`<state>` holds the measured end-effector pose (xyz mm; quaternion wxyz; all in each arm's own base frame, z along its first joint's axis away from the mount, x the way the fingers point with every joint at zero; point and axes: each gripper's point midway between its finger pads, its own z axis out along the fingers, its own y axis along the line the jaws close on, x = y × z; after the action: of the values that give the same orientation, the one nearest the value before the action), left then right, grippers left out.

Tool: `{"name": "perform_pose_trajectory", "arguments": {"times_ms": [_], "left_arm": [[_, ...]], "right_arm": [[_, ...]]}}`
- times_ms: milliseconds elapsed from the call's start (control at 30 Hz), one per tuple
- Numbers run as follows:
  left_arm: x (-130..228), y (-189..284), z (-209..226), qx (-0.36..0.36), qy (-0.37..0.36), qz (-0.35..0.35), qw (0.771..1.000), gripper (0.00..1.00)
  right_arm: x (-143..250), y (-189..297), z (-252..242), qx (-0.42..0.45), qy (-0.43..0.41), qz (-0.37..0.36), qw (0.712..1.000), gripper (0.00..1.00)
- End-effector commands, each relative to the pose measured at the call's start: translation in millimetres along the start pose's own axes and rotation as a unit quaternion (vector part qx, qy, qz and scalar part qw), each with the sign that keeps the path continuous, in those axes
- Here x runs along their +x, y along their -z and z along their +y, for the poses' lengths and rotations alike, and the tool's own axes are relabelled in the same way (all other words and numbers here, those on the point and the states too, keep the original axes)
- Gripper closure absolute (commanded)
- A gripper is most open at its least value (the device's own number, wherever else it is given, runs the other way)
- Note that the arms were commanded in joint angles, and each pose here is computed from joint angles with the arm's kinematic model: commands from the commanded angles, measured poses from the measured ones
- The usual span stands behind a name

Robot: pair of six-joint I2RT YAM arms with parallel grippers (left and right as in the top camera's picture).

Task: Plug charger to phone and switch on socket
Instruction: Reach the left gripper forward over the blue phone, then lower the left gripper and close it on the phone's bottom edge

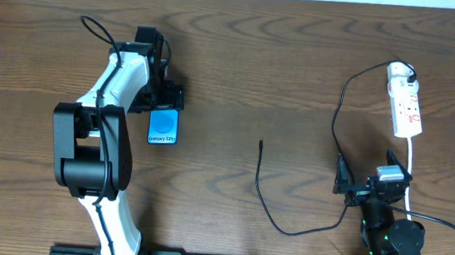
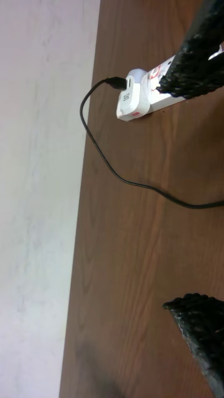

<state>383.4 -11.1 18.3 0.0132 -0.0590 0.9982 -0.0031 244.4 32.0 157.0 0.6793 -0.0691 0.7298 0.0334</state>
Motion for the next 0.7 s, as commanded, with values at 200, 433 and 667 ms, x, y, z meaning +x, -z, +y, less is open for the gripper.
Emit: {"name": "perform_pose_trajectory", "arguments": {"times_ms": [200,433,667], "left_arm": [[7.4,-13.5,1.1,0.003,0.005,0.008,1.0,0.03],[5.9,-13.5,0.0,0.004,0.003,0.004,1.0,0.03],[7.9,-14.1,-2.3,0.003,0.0,0.007,1.0,0.02]], "right_arm": [[0.2,0.3,0.2,0.001,0.007,0.0,1.0,0.01],[0.2,0.3,0.2,0.001,0.007,0.0,1.0,0.01],[0.2,0.3,0.2,0.001,0.007,0.0,1.0,0.01]]}}
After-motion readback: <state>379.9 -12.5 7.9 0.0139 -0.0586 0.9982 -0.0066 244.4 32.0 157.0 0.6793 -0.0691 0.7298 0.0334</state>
